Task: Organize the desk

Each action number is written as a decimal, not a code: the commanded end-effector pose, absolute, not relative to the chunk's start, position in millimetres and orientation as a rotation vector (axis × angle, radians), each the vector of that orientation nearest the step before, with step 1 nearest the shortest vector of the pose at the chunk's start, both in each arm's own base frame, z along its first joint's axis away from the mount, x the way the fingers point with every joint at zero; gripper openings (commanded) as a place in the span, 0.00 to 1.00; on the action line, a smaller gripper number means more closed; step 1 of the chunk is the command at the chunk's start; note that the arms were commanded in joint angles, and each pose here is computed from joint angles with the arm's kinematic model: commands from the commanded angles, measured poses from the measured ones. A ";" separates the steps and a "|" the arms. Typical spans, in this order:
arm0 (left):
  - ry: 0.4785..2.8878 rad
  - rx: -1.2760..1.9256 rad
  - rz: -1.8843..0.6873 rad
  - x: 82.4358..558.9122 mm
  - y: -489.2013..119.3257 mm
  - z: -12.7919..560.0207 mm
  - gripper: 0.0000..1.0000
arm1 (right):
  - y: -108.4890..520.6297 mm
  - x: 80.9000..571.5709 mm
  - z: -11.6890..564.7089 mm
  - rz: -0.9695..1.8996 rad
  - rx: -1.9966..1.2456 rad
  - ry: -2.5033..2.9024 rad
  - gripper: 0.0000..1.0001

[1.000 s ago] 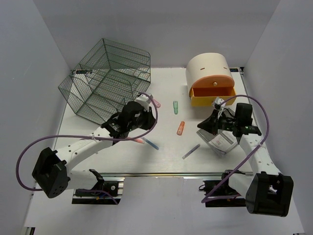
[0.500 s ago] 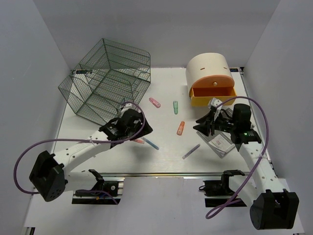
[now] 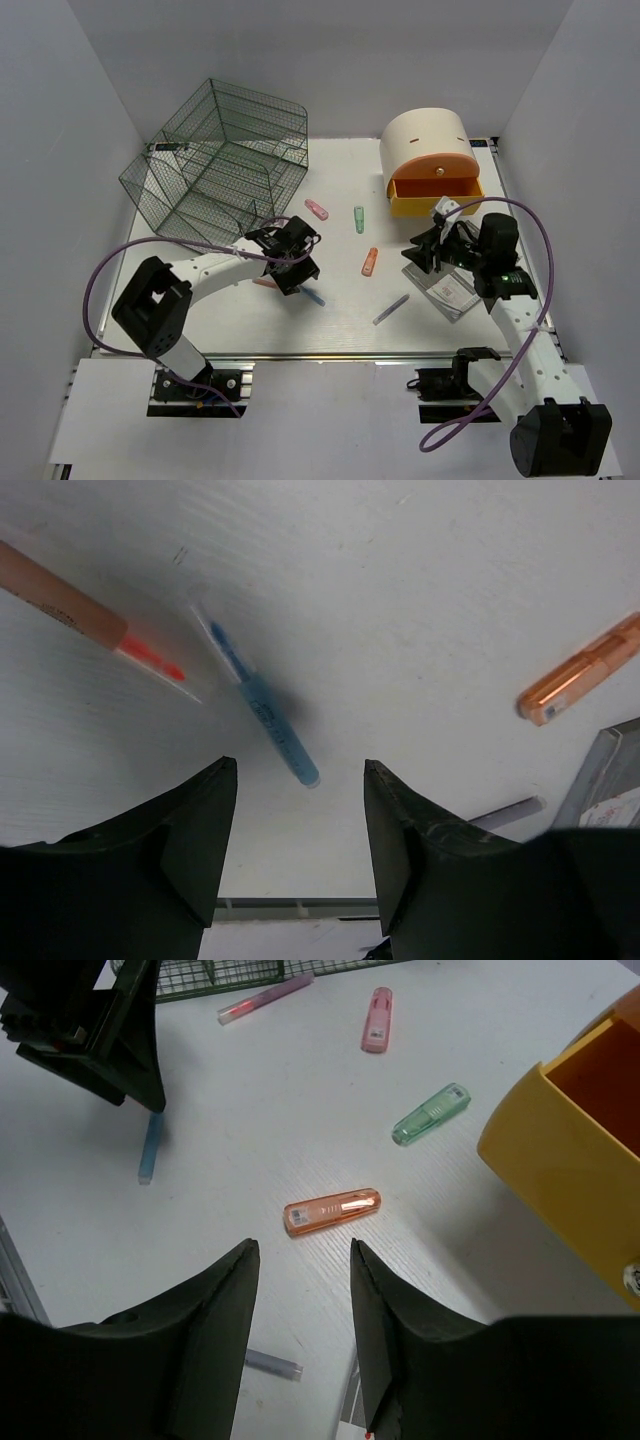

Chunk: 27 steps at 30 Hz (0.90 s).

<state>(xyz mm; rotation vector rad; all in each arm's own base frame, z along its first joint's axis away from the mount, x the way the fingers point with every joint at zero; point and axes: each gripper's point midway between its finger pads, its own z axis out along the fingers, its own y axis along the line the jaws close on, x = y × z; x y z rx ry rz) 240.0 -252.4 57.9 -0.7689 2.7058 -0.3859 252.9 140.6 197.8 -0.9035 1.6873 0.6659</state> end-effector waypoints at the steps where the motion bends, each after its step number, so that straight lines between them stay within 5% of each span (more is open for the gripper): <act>1: 2.716 -0.823 -0.420 238.1 -260.0 67.6 0.63 | 134.2 260.4 207.0 0.601 -0.880 1.653 0.48; 19: 2.812 -0.823 -0.335 239.6 -271.2 24.3 0.47 | 125.0 264.5 210.2 0.556 -0.850 1.648 0.49; 23: 2.841 -0.816 -0.337 236.3 -273.5 18.5 0.19 | 123.3 264.2 211.6 0.553 -0.845 1.642 0.49; 27: 2.856 -0.793 -0.358 235.9 -277.4 19.4 0.07 | 122.3 263.6 213.7 0.551 -0.843 1.633 0.49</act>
